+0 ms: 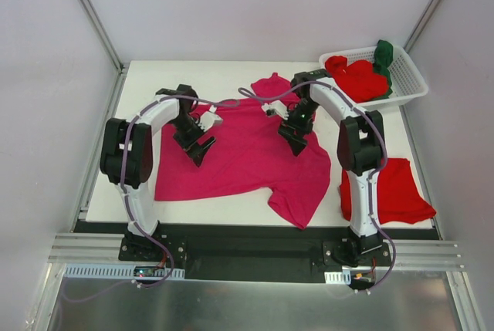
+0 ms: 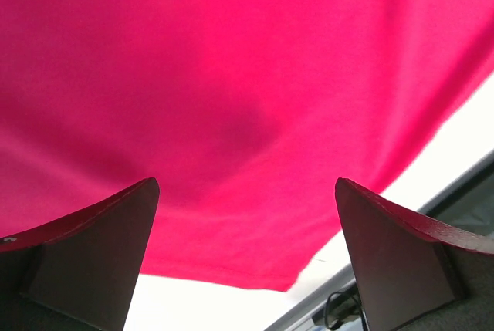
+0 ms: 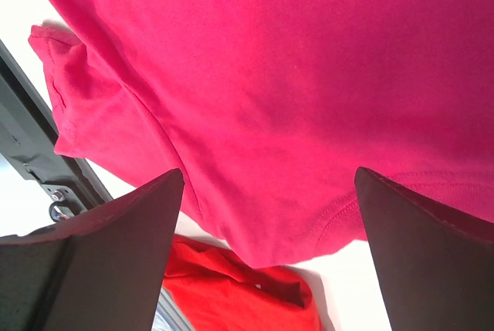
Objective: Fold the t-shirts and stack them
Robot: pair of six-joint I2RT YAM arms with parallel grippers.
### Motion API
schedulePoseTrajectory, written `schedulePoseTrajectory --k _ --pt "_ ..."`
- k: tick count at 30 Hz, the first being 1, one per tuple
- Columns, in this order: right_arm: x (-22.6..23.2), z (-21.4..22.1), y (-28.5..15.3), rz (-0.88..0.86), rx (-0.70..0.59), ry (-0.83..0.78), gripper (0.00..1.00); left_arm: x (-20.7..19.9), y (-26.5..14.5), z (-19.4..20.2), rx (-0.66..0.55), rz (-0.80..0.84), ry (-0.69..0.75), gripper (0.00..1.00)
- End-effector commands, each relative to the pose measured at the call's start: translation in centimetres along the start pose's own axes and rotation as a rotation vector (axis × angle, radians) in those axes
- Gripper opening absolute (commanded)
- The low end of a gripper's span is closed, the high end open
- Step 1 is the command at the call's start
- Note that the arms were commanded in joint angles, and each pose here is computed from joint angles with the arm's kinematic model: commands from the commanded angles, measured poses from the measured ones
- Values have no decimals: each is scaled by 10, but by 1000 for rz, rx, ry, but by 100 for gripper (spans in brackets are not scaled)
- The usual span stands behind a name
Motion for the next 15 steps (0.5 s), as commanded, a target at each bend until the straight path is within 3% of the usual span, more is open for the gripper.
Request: schedulePoseTrajectory --k 1,6,15 --pt "38 10 -40 -53 51 -3 96 24 -1 0 -17 -96 -41 99" --pt "38 9 -45 -20 50 2 96 54 -12 -18 -46 -215 -56 99" --pt "25 4 -42 109 48 45 96 96 -34 -49 -113 -391 46 99"
Point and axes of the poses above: each gripper's point midway between its finger pads, its own y axis out along the fingers, its own x axis along the line the jaws close on, z = x × y, the point moved 10 cm from there along -y, back along the fingers, and after that the axes turned 2 degrees about -y, right-handed, at the moved point
